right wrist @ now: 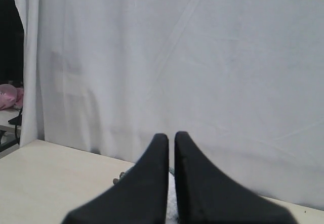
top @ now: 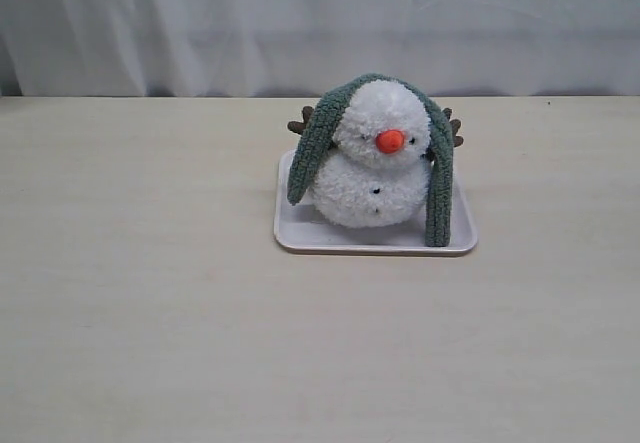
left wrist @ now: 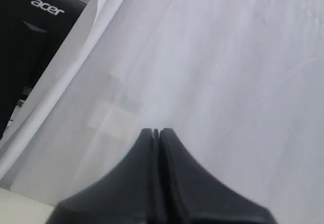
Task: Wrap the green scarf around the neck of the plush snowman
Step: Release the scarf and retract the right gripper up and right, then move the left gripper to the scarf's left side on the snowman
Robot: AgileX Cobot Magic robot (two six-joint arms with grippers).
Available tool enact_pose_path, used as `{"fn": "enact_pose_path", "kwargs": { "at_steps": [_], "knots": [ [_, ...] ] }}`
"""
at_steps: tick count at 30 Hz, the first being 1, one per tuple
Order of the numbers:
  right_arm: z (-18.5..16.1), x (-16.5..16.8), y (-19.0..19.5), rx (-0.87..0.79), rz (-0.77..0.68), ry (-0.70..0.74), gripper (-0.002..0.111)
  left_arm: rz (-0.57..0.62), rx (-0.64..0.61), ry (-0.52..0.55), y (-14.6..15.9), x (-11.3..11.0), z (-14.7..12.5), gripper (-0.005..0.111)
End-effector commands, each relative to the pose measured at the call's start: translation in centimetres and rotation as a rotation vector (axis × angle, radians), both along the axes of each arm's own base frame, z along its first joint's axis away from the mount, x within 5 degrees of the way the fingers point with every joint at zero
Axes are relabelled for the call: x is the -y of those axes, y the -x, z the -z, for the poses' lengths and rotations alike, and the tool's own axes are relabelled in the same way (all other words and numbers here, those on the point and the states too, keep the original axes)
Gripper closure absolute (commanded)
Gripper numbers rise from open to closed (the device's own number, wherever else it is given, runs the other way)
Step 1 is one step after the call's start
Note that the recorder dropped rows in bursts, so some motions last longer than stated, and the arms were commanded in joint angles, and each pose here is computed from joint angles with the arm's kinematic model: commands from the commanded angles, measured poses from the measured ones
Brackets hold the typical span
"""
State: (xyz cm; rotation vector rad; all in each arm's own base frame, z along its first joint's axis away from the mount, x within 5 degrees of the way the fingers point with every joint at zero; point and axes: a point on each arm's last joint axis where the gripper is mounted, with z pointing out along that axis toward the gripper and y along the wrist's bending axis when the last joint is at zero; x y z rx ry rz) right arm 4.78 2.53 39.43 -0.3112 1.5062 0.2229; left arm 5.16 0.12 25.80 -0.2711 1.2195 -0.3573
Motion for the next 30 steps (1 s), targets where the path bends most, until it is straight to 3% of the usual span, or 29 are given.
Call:
{"fn": "enact_pose_path", "kwargs": {
  "at_steps": [1,7,9,11,16,20,26,30],
  "knots": [
    [0.0,0.0,0.0,0.015,0.004,-0.001,0.104,0.018,-0.003,-0.02,-1.1,0.2,-3.4,0.107],
    [0.0,0.0,0.0,0.015,0.004,-0.001,0.104,0.093,0.058,-0.096,-5.2,1.1,-7.6,0.107],
    [0.0,0.0,0.0,0.015,0.004,-0.001,0.104,0.12,0.063,-0.105,-8.2,1.4,-8.9,0.107],
    [0.1,0.0,0.0,0.014,0.006,0.003,0.104,0.132,-0.036,-0.104,-12.1,1.5,-9.1,0.107],
    [0.0,0.1,-0.1,0.024,0.01,0.0,0.104,0.277,-0.331,-0.266,-23.7,3.2,-6.6,0.107],
    [0.0,0.1,-0.1,0.022,0.009,0.001,0.104,0.161,-0.603,-0.466,-30.3,3.2,-4.3,0.107],
    [0.1,0.1,0.0,0.014,0.007,-0.011,0.104,0.069,-0.805,-0.512,-35.3,2.8,-0.4,0.107],
    [0.1,0.1,0.0,0.012,0.007,-0.016,0.104,0.028,-0.93,-0.612,-37.1,2.6,2.5,0.107]
  ]
}}
